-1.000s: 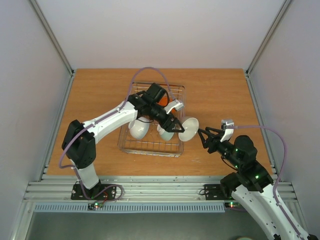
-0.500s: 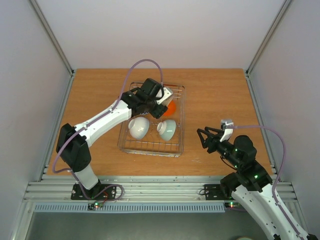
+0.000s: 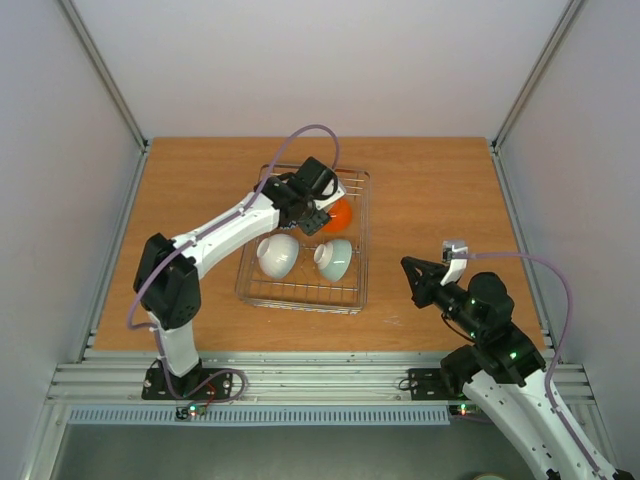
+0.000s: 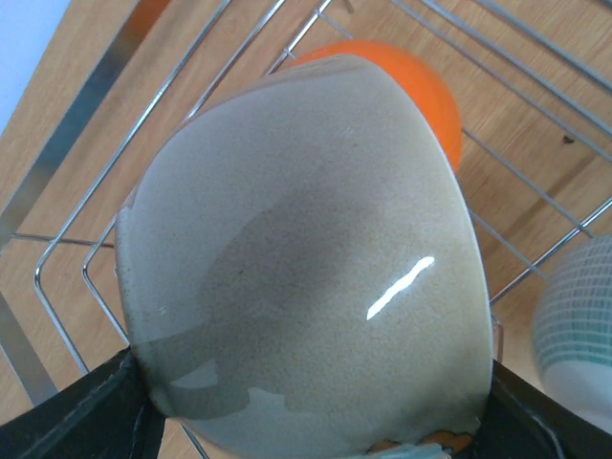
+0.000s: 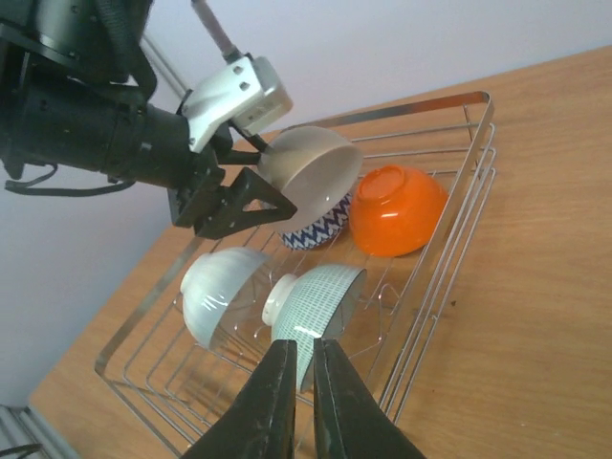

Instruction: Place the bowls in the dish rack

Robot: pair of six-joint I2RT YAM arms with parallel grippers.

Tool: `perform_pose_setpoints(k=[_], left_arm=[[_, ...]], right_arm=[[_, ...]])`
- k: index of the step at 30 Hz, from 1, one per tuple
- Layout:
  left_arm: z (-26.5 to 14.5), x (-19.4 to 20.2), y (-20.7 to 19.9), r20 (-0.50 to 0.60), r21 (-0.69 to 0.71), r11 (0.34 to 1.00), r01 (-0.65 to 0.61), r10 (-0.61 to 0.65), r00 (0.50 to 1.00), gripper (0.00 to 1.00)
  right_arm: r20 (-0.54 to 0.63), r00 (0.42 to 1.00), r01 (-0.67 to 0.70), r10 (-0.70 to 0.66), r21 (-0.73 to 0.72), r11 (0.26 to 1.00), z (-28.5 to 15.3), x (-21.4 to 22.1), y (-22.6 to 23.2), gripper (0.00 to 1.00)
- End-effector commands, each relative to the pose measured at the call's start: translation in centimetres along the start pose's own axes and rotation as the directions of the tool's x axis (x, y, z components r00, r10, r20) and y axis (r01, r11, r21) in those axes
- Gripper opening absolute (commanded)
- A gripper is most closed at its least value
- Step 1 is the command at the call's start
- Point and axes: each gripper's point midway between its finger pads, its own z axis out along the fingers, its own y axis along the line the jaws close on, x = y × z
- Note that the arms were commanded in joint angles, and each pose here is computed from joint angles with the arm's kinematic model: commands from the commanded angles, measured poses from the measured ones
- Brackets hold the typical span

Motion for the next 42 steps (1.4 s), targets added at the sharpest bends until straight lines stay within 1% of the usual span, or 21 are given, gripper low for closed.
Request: perform_pose_setpoints(k=[1, 11, 19, 24, 32, 37, 42], left_arm=[[-0.3, -1.4, 1.0, 0.004, -0.057, 0.998, -0.031, 0.031, 1.0, 0.0], [0.8, 0.8, 0.1, -0.116, -0.034, 0.994, -0.103, 0.098, 0.988, 0.0], [2.6, 3.1, -1.8, -0.232, 0.014, 0.983, -0.185, 0.183, 0.955, 0.0], [3.6, 3.3, -1.8, -0.246, -0.004, 0.98, -0.197, 0.19, 0.95, 0.0], [6.5, 3.9, -2.1, -0.277, -0.046, 0.976, -0.215, 0.194, 0.941, 0.0], [8.1, 4.8, -2.7, -0.314, -0.033, 0.972, -0.233, 0.211, 0.926, 0.0], [8.5, 5.2, -3.6, -0.328, 0.008, 0.974, -0.227, 0.217, 0.92, 0.01]], right_arm=[[0.009, 1.0, 0.004, -0.004, 0.007, 1.0, -0.3, -0.1, -0.1, 0.08], [-0.005, 1.0, 0.001, -0.001, 0.032, 0.999, -0.1, 0.3, -0.6, 0.08], [-0.016, 1.0, 0.0, 0.001, 0.046, 0.999, 0.3, 0.4, -0.9, 0.09], [-0.021, 1.0, -0.001, 0.002, 0.048, 0.999, 0.4, 0.6, -1.0, 0.09], [-0.026, 1.0, -0.004, 0.006, 0.045, 0.999, 0.4, 0.9, -1.0, 0.09], [-0.026, 1.0, -0.004, 0.006, 0.045, 0.999, 0.4, 0.8, -1.0, 0.09], [-0.027, 1.0, -0.005, 0.006, 0.05, 0.999, 0.3, 1.0, -1.1, 0.09]])
